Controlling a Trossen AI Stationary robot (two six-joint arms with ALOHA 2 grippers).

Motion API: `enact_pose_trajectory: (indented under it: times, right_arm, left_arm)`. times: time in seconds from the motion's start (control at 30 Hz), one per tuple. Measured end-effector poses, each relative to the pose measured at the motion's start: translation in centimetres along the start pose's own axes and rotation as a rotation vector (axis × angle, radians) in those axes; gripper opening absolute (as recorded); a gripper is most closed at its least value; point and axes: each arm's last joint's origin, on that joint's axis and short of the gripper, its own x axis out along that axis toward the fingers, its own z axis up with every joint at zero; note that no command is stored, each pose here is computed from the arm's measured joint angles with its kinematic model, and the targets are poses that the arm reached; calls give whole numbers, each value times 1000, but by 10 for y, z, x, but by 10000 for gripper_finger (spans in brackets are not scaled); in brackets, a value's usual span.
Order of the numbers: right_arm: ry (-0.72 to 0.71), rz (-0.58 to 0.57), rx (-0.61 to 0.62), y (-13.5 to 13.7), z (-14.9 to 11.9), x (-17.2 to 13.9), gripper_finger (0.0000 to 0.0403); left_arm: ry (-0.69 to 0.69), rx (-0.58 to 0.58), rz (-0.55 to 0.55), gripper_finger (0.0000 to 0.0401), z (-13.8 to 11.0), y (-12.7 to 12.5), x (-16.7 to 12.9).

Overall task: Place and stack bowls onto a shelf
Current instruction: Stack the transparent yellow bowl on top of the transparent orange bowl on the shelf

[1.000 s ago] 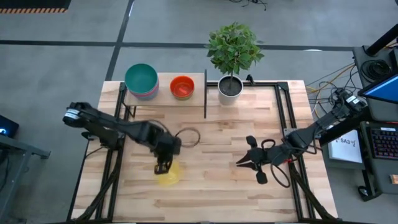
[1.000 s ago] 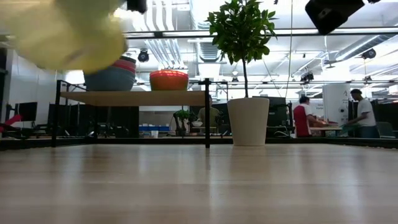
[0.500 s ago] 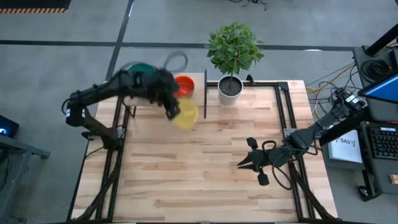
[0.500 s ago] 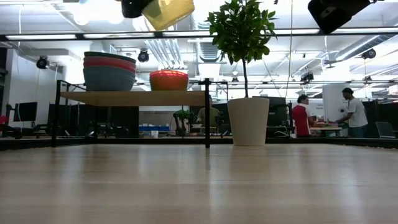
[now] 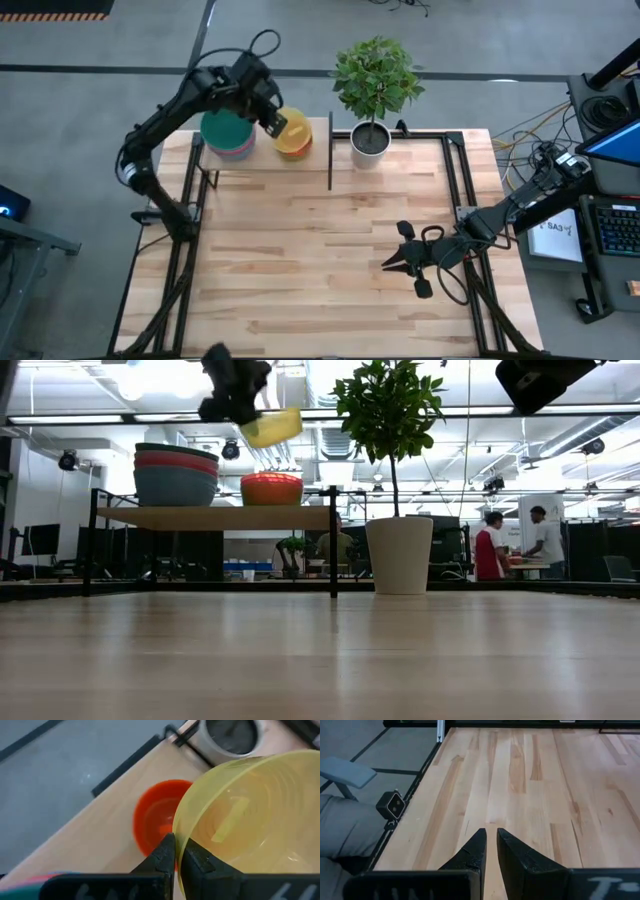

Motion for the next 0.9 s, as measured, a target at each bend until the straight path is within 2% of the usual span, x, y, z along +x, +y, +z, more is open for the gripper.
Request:
enact_pose_trajectory:
  times: [0.17,0.43,0.7,0.9]
  right_arm:
    - [1,0,1,0,0,0,34]
    - [6,-2,1,0,-1,0,34]
    - [14,-4,-3,0,-1,0,34]
    - [17,-5,-5,0,-2,0,34]
  left_arm:
    - [103,36,25,0,17,12,23]
    - [210,88,58,0,38,13,44]
    - [321,96,98,0,30,19,69]
    - [332,97,106,0,29,20,74]
